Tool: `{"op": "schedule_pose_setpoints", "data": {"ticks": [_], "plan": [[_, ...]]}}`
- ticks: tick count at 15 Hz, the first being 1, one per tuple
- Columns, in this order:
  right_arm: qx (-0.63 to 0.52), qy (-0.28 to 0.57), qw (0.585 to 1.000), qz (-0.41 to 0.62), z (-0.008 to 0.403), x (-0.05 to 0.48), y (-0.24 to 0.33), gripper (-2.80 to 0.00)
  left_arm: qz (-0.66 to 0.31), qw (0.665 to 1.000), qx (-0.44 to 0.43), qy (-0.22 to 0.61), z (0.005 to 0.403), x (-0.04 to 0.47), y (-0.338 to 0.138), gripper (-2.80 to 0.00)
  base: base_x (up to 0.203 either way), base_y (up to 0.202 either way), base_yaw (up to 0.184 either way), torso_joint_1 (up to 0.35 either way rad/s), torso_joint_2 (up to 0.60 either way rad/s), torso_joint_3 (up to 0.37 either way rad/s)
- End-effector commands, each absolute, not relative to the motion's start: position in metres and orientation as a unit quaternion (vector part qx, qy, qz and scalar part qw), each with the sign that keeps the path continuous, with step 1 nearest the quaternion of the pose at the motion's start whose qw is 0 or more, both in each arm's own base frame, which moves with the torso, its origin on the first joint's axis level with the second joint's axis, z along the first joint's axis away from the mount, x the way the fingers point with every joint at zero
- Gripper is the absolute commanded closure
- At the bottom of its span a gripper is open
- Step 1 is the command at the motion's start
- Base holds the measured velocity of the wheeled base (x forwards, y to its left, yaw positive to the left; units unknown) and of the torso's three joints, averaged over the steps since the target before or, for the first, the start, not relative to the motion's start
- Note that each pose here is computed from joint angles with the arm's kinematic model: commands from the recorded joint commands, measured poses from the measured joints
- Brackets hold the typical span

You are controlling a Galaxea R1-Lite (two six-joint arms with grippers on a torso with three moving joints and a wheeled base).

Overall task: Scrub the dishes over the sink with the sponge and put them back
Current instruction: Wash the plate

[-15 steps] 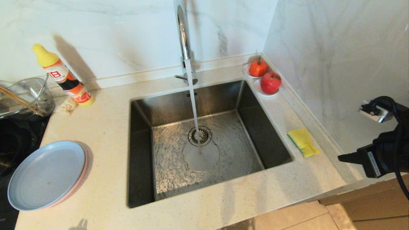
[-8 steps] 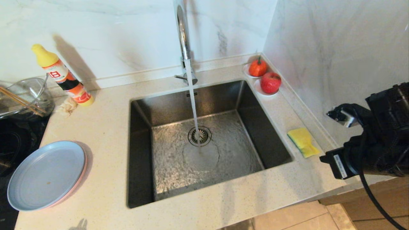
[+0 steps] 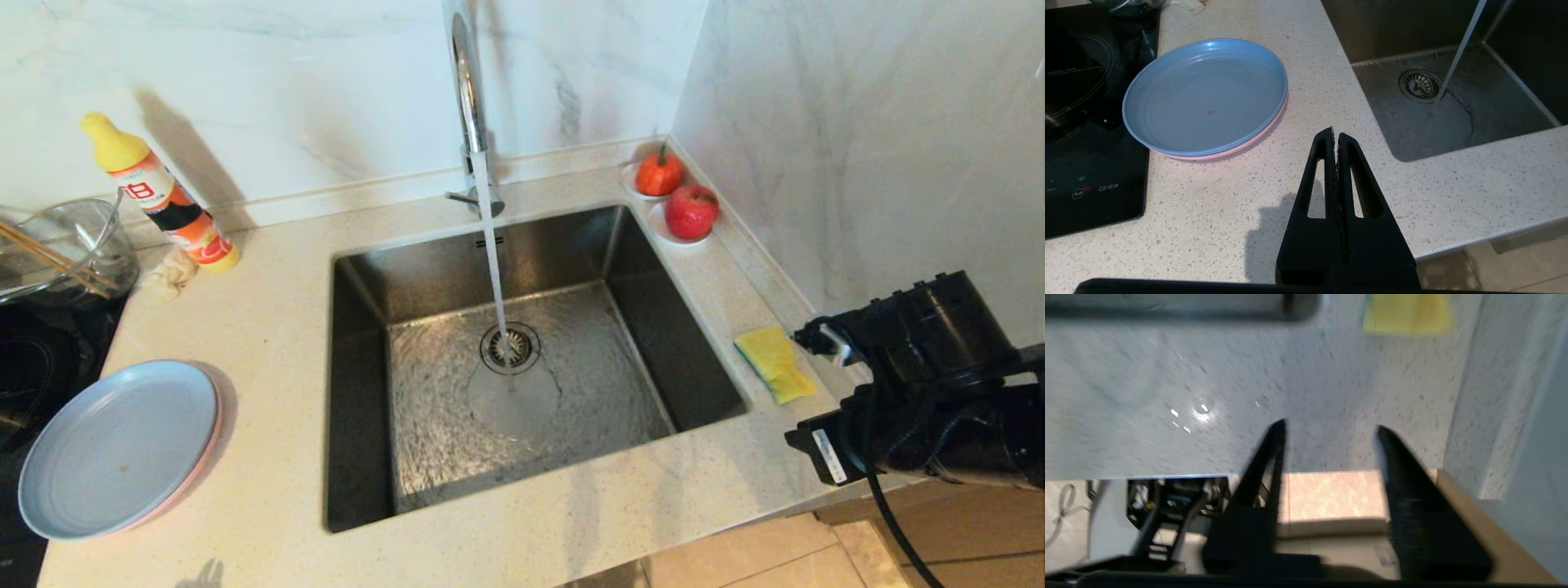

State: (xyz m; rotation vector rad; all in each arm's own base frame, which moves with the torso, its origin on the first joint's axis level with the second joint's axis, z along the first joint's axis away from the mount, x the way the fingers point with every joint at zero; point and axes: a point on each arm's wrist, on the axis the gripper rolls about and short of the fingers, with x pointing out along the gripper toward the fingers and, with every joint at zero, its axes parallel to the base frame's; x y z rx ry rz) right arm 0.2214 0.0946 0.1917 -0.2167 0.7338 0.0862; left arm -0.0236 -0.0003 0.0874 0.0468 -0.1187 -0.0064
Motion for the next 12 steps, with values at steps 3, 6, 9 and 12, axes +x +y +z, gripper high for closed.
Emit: {"op": "schedule_pose_setpoints", "data": {"ticks": [3,6,9,12], "plan": [[-0.112,0.370,0.921,0.036,0.184,0.226,0.094,-2.80,-0.004,0.999,0.023,-0.038,0.076,-0.020,0.000,0.00,0.000,0.000,0.000,0.000,0.00,0.000],[-0.117,0.381,0.916,0.034,0.178,0.232,0.095,-2.80,-0.004,0.999,0.023,-0.038,0.076,-0.020,0.000,0.00,0.000,0.000,0.000,0.000,0.00,0.000],[-0.110,0.392,0.913,0.030,0.173,0.243,0.090,-2.80,-0.004,0.999,0.023,-0.038,0.076,-0.020,0.000,0.00,0.000,0.000,0.000,0.000,0.00,0.000],[-0.088,0.401,0.910,0.054,0.172,0.248,0.081,-2.80,-0.004,0.999,0.023,-0.038,0.076,-0.020,0.000,0.00,0.000,0.000,0.000,0.000,0.00,0.000]]}}
